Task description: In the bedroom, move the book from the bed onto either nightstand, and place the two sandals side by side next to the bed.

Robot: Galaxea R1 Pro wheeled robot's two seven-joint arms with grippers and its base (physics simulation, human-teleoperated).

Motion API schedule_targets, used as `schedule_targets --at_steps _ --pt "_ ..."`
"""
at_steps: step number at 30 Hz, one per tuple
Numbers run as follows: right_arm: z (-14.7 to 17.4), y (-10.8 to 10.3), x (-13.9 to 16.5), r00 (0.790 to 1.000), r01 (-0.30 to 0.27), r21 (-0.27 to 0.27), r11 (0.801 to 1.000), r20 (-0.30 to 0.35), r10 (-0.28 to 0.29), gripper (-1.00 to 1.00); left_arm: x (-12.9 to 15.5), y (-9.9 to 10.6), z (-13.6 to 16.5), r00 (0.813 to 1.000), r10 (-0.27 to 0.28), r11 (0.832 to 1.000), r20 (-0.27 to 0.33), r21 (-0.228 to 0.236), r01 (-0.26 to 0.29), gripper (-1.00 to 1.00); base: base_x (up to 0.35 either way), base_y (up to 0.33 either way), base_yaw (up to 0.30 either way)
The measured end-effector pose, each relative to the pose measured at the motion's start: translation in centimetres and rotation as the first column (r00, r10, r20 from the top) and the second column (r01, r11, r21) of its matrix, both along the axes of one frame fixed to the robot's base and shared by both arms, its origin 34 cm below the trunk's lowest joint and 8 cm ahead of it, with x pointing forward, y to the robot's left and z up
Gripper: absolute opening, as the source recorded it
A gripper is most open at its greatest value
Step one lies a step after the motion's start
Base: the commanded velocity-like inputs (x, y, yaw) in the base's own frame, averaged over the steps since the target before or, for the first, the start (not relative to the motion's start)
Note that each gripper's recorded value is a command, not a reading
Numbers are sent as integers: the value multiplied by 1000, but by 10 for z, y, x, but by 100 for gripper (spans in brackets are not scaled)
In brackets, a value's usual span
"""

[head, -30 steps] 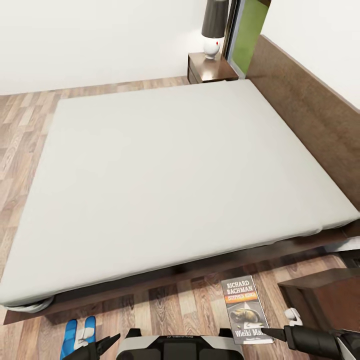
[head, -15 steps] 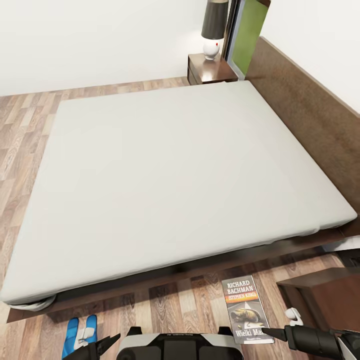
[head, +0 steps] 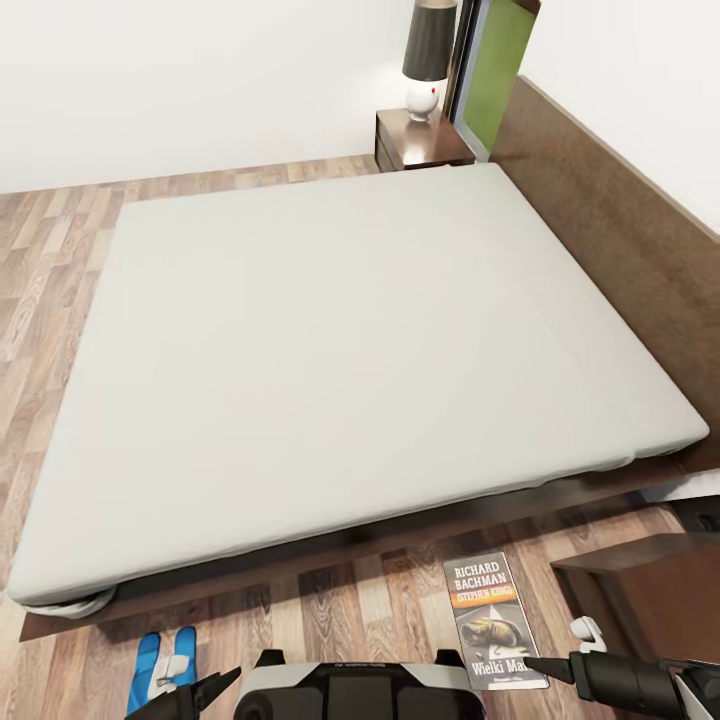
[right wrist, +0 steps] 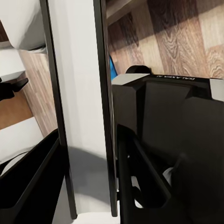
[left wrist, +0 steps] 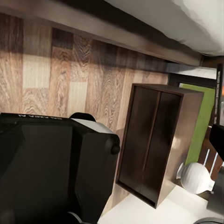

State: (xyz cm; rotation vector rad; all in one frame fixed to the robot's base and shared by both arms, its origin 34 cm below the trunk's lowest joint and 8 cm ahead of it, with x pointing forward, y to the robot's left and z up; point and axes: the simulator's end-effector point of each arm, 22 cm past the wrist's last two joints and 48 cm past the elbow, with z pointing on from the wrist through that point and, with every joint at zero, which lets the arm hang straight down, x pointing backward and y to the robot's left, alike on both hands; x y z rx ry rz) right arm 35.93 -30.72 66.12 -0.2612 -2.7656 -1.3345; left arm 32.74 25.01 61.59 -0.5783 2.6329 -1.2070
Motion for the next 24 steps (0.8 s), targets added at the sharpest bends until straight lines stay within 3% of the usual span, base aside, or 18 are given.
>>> schedule_targets --at_steps 24 --pt "19 0 -7 1000 7 2 1000 6 -7 -100 -8 0 18 1000 0 1000 3 0 0 100 0 0 -10"
